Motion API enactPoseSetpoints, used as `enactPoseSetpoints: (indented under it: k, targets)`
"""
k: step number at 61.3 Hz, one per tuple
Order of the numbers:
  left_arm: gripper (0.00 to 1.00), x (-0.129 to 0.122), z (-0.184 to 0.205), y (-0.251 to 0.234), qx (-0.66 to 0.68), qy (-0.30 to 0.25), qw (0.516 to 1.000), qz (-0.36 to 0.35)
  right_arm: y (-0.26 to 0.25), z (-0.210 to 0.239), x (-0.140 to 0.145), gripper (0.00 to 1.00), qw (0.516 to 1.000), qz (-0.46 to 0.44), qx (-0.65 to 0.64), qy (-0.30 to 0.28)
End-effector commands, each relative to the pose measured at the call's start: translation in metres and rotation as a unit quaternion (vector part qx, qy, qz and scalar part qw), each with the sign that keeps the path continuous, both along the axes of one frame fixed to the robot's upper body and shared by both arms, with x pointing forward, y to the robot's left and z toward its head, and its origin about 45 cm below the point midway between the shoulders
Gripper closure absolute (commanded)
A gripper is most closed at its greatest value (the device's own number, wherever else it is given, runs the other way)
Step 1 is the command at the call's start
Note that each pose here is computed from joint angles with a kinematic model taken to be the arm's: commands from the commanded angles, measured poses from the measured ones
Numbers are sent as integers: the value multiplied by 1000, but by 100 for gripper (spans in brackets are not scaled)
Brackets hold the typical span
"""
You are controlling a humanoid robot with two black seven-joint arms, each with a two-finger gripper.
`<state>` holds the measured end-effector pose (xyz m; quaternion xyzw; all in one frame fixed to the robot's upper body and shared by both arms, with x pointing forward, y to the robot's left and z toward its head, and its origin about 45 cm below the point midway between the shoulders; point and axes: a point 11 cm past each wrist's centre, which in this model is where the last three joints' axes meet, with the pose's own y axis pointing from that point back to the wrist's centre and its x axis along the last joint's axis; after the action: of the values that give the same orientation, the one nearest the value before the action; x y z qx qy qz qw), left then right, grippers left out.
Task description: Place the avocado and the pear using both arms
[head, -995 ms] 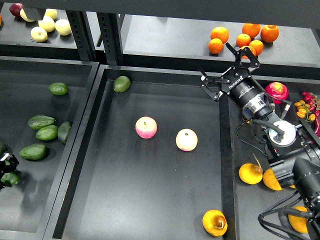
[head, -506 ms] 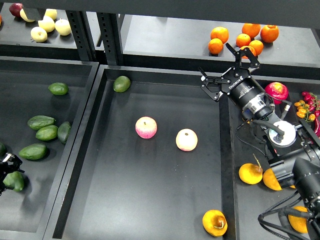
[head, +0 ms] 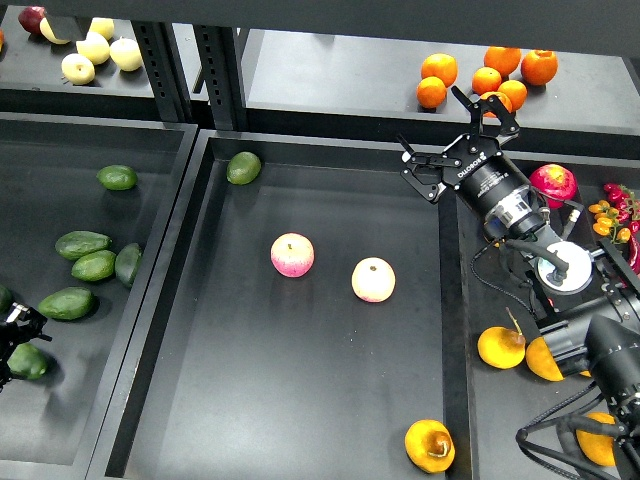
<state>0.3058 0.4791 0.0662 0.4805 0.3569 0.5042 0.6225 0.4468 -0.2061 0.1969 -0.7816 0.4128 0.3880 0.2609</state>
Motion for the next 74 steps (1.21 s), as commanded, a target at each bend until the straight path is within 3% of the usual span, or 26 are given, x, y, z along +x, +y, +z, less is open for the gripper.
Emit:
enactPoseSetpoints:
  k: [1, 30, 39, 61, 74]
  targets:
    - [18, 17, 6, -16, -41, -37, 998, 22, 0, 0, 0, 0, 1000, -1, 0, 0]
    - [10, 87, 35, -117, -234, -158, 957, 65, -2, -4, 0, 0, 1000, -3, -1, 5]
    - [10, 96, 46, -154, -308, -182, 931, 70, -2, -4, 0, 0, 1000, -3, -1, 6]
    - [9, 106, 64, -164, -393, -211, 887, 120, -2, -4, 0, 0, 1000, -3, -1, 5]
    - [8, 121, 80, -202, -471, -250, 833, 145, -2, -4, 0, 0, 1000, -3, -1, 5]
